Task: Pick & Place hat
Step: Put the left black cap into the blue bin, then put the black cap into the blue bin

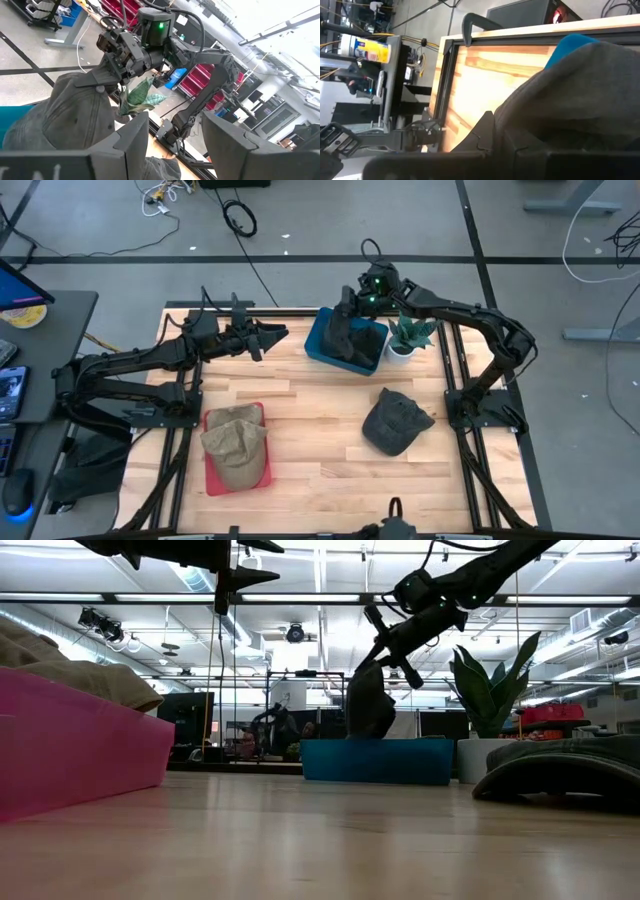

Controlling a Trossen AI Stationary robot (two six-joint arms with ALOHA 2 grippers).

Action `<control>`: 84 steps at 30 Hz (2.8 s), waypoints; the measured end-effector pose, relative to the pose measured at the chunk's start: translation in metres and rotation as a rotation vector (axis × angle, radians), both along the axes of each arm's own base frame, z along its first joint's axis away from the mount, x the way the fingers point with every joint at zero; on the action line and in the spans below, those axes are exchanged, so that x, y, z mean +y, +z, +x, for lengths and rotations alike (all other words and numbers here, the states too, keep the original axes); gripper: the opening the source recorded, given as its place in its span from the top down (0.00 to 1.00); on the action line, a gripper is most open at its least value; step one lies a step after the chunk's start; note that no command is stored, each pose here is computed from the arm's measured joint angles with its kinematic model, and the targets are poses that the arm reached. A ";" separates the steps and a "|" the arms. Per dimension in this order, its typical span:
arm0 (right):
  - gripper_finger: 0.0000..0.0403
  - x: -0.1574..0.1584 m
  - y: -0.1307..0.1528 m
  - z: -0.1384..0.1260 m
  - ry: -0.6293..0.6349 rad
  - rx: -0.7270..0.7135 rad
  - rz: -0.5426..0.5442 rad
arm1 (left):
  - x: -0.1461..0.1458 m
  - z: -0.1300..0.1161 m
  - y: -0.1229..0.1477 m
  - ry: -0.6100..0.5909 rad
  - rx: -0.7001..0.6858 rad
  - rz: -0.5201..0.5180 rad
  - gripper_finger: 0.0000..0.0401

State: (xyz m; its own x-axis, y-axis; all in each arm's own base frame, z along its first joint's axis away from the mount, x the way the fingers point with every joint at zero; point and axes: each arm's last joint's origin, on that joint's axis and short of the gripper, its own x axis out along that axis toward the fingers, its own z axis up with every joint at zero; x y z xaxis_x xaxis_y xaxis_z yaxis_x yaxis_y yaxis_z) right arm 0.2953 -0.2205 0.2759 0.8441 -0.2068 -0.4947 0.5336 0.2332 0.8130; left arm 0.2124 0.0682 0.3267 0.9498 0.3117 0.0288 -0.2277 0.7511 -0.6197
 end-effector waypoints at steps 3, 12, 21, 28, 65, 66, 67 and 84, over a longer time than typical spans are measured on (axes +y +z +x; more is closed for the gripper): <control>0.99 -0.002 0.000 -0.001 -0.009 -0.002 -0.003 | 0.000 0.000 0.000 0.000 0.000 0.000 0.54; 0.99 0.000 -0.009 -0.007 -0.026 0.119 0.005 | 0.000 0.000 0.000 0.001 0.001 0.001 0.54; 0.99 0.002 -0.014 -0.011 -0.033 0.191 0.014 | 0.000 0.000 0.000 0.001 0.005 0.013 0.54; 0.99 0.005 -0.021 -0.016 -0.009 0.305 -0.024 | 0.000 0.000 0.000 0.002 0.009 0.025 0.54; 0.46 0.016 -0.070 -0.034 0.000 0.437 0.013 | 0.000 0.000 0.000 0.003 0.012 0.025 0.54; 0.42 0.016 -0.070 -0.034 0.024 0.436 -0.004 | 0.000 0.000 0.000 0.003 0.012 0.025 0.54; 0.38 0.016 -0.070 -0.033 0.047 0.436 -0.019 | 0.000 0.000 0.000 0.003 0.012 0.025 0.54; 0.25 0.014 -0.062 -0.043 0.343 0.496 -0.321 | 0.000 0.000 0.000 0.002 0.011 0.024 0.54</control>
